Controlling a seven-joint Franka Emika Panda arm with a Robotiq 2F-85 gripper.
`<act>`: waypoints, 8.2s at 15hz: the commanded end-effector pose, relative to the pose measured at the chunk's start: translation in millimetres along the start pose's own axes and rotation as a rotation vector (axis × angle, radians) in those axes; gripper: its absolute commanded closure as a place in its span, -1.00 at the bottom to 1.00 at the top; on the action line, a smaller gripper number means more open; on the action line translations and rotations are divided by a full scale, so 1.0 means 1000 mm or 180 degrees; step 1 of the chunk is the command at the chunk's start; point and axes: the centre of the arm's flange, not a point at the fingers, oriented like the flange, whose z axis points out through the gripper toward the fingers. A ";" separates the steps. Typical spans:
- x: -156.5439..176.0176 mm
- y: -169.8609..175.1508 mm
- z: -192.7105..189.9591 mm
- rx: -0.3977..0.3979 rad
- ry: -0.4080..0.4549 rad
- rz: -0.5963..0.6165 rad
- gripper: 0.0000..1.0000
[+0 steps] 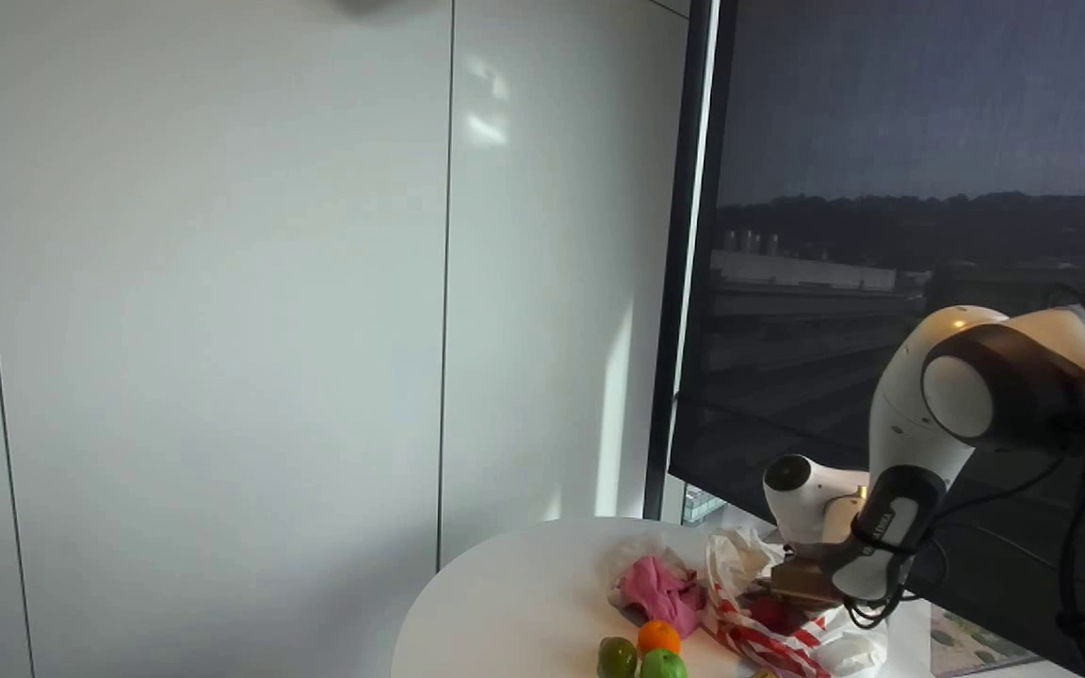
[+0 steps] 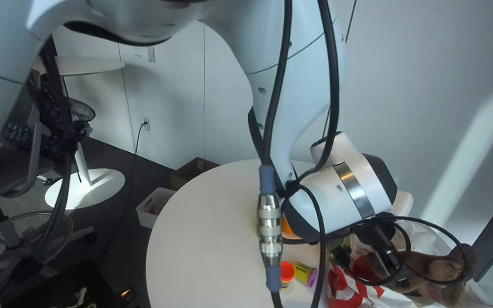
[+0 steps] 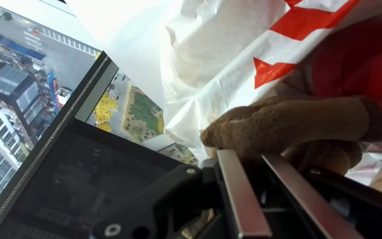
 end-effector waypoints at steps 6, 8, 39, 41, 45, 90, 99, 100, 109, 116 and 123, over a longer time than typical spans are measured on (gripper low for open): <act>0.008 -0.031 0.025 0.0268 0.0230 -0.0041 0.74; 0.015 -0.041 0.012 0.0410 0.0327 -0.0080 0.73; -0.039 -0.021 -0.053 0.0735 -0.0488 0.0400 -1.00; -0.050 -0.017 -0.055 0.0596 -0.0648 0.0440 -1.00; -0.049 -0.010 -0.036 0.0397 -0.0723 0.0686 -1.00; -0.024 0.001 0.023 0.0154 -0.1104 0.0876 0.76; -0.022 -0.002 -0.038 -0.0152 -0.1327 0.0669 0.11; -0.024 -0.003 -0.033 -0.0181 -0.1393 0.0666 -0.03; -0.022 0.006 0.028 -0.0123 -0.1011 0.0532 -1.00; -0.027 0.000 0.059 0.0053 -0.0794 0.0557 -1.00; -0.032 -0.007 0.077 0.0128 -0.0566 0.0403 -1.00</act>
